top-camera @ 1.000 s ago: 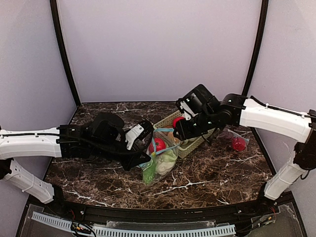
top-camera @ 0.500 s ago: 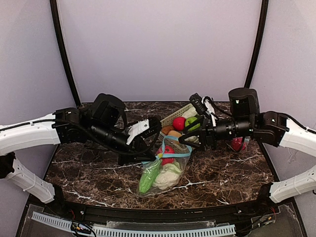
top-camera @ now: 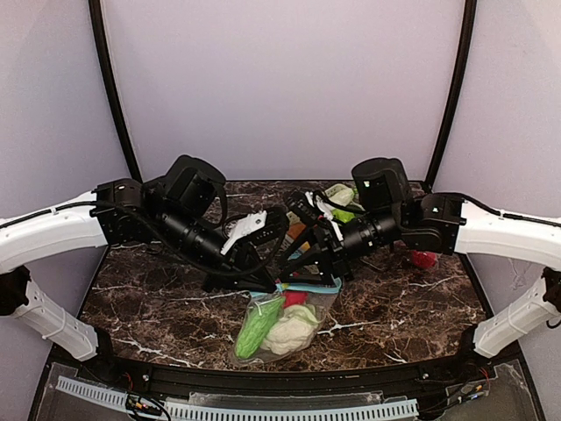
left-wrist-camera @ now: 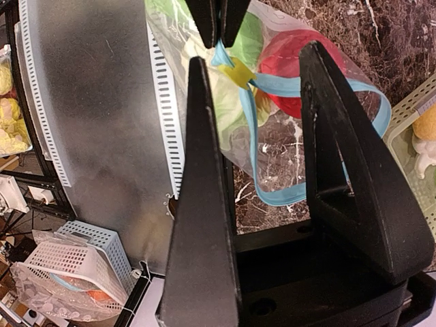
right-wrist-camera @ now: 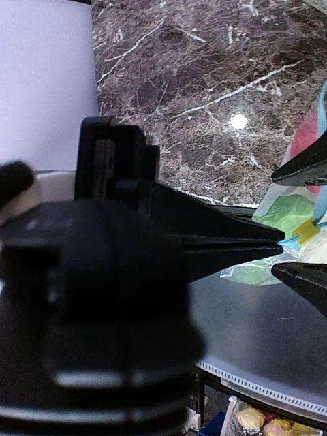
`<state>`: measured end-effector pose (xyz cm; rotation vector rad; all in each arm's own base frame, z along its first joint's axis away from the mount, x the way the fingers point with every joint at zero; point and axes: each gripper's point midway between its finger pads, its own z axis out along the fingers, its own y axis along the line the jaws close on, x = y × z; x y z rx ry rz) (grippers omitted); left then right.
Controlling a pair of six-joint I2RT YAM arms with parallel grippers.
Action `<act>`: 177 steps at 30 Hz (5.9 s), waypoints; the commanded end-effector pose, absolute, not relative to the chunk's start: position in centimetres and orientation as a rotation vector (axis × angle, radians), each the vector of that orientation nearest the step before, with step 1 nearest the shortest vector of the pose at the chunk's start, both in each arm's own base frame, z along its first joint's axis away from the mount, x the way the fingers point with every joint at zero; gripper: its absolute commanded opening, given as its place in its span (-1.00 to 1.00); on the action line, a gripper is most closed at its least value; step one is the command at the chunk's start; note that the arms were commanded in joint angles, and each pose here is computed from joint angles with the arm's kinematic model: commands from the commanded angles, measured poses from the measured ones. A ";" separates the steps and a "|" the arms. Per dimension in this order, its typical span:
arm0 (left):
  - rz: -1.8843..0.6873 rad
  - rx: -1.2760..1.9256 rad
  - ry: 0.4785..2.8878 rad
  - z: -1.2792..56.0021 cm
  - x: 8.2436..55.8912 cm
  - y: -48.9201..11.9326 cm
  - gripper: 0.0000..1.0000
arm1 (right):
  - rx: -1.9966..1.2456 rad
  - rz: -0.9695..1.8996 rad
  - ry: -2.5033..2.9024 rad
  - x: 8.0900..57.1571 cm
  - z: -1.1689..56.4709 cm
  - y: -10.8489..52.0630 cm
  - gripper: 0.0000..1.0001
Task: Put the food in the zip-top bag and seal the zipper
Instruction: Adjust the zipper food storage bag at the center of the board, then zip the zipper on the zipper food storage bag.
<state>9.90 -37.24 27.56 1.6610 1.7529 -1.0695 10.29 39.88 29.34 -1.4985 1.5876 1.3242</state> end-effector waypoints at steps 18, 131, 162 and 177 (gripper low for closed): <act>-1.102 1.664 1.693 29.8 9.1 -36.6 -0.99 | -1.602 1.365 1.633 9.1 27.1 40.5 -0.39; -0.429 1.465 1.974 24.1 18.1 -27.8 -0.99 | -1.503 0.895 2.108 13.6 20.3 35.1 -1.00; -0.031 1.263 2.092 21.0 22.9 -23.5 -0.99 | -1.478 0.819 2.212 13.8 17.5 33.7 -1.00; 0.066 1.184 2.110 20.4 24.1 -21.8 -0.99 | -1.444 0.794 2.246 14.0 17.1 33.1 -1.00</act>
